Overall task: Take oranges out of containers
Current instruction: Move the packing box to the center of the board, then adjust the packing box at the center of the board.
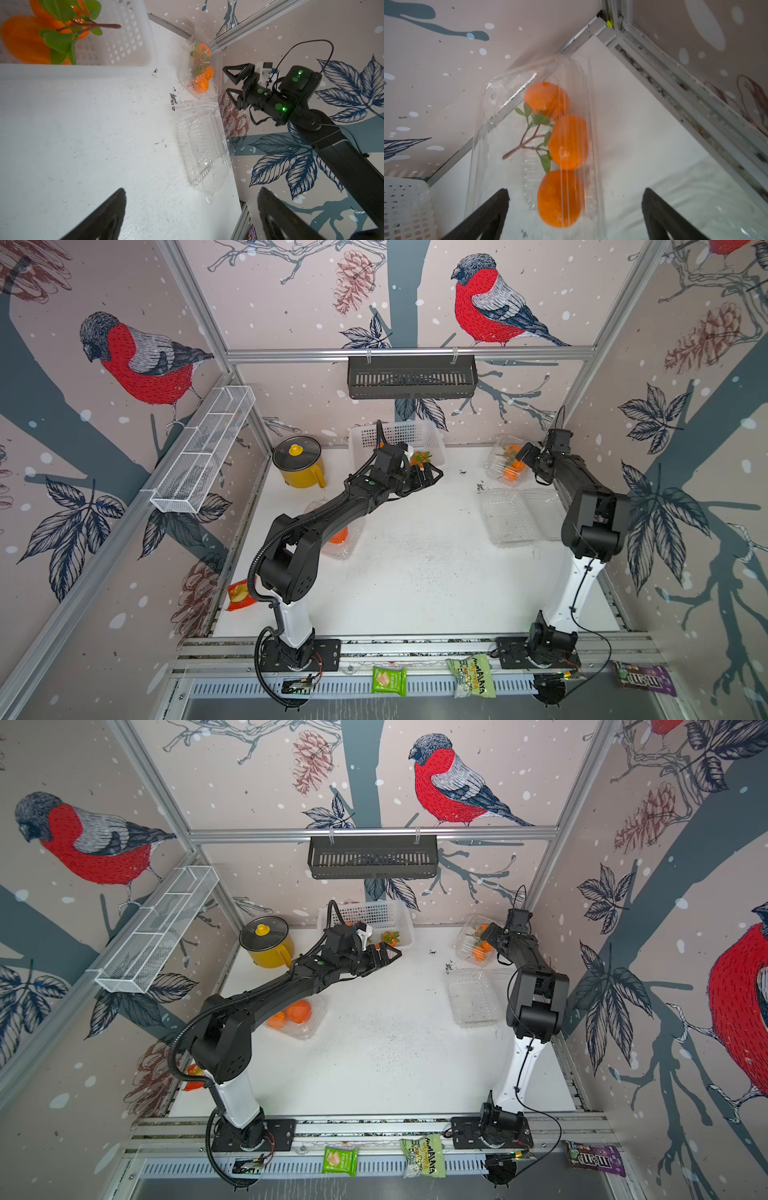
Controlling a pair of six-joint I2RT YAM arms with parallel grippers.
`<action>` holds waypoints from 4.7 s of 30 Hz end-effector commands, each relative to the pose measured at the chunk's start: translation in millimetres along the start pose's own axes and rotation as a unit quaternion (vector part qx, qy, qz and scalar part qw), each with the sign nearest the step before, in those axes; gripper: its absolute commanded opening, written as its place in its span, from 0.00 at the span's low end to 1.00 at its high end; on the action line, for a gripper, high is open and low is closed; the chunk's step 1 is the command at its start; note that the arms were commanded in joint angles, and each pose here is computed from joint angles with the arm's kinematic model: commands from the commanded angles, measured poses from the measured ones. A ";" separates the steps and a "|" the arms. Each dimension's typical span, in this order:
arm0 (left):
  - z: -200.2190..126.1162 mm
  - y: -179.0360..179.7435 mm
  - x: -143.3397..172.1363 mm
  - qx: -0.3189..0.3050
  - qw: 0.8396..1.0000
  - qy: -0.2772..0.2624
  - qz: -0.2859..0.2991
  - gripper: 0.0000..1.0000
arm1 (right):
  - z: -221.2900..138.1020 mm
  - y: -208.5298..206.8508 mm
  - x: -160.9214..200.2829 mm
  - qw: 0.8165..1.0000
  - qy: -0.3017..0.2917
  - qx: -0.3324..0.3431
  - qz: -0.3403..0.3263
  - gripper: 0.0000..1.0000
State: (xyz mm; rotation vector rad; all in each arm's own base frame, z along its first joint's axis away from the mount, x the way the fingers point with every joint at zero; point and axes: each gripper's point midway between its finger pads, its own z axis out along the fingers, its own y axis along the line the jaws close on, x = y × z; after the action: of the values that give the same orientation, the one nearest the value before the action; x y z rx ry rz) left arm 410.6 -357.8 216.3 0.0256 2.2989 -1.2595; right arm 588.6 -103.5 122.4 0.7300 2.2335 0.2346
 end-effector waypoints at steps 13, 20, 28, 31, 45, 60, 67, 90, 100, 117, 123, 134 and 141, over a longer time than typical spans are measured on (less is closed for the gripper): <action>6.0 26.1 16.5 -0.043 0.999 0.031 0.007 0.97 | 89.5 24.8 -18.4 0.995 0.009 -0.052 -0.088 1.00; 1.1 26.4 19.0 -0.047 0.998 0.034 0.011 0.97 | 82.6 87.2 13.7 0.977 0.014 -0.096 -0.191 1.00; -13.3 30.6 21.9 -0.052 0.998 0.026 0.011 0.97 | 68.9 119.9 63.0 0.943 0.034 -0.058 -0.327 1.00; -17.8 32.2 22.2 -0.052 0.998 0.024 0.009 0.97 | 62.1 121.9 82.4 0.937 0.045 -0.037 -0.345 1.00; -46.8 41.5 24.7 -0.061 0.998 0.003 0.010 0.97 | -1.7 136.1 158.0 0.940 0.084 -0.052 -0.325 0.94; -62.6 39.6 34.1 -0.054 0.998 -0.005 0.013 0.97 | -101.9 97.3 247.3 0.934 0.101 -0.056 -0.337 0.92; -61.2 40.9 36.4 -0.052 0.999 -0.001 0.011 0.97 | -141.0 109.8 152.8 0.974 0.010 -0.084 -0.209 1.00; -89.1 44.2 40.5 -0.078 0.996 -0.030 0.013 0.97 | 5.6 205.2 172.8 0.928 0.158 -0.183 -0.283 1.00; -87.3 42.0 42.2 -0.067 0.997 -0.027 0.010 0.97 | -45.4 191.6 215.5 0.917 0.153 -0.196 -0.312 1.00; -78.2 49.1 50.2 -0.056 0.998 -0.017 0.010 0.97 | -173.4 129.3 236.2 0.964 0.115 -0.156 -0.180 1.00; -67.2 47.5 52.2 -0.043 0.999 0.003 0.009 0.97 | -162.4 116.8 262.7 0.960 0.138 -0.142 -0.198 1.00; -105.6 58.7 54.5 -0.063 0.998 -0.026 0.004 0.97 | -126.4 237.9 329.8 0.900 0.200 -0.227 -0.313 0.98; -137.9 70.3 47.1 -0.094 0.993 -0.066 0.003 0.97 | -158.1 286.1 281.4 0.909 0.135 -0.247 -0.306 1.00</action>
State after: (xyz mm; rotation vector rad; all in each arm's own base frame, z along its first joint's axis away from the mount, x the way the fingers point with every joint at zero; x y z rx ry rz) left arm 329.2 -228.0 201.2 -0.0998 2.2949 -1.0531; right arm 441.1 320.2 147.1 -0.3533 2.4095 0.6382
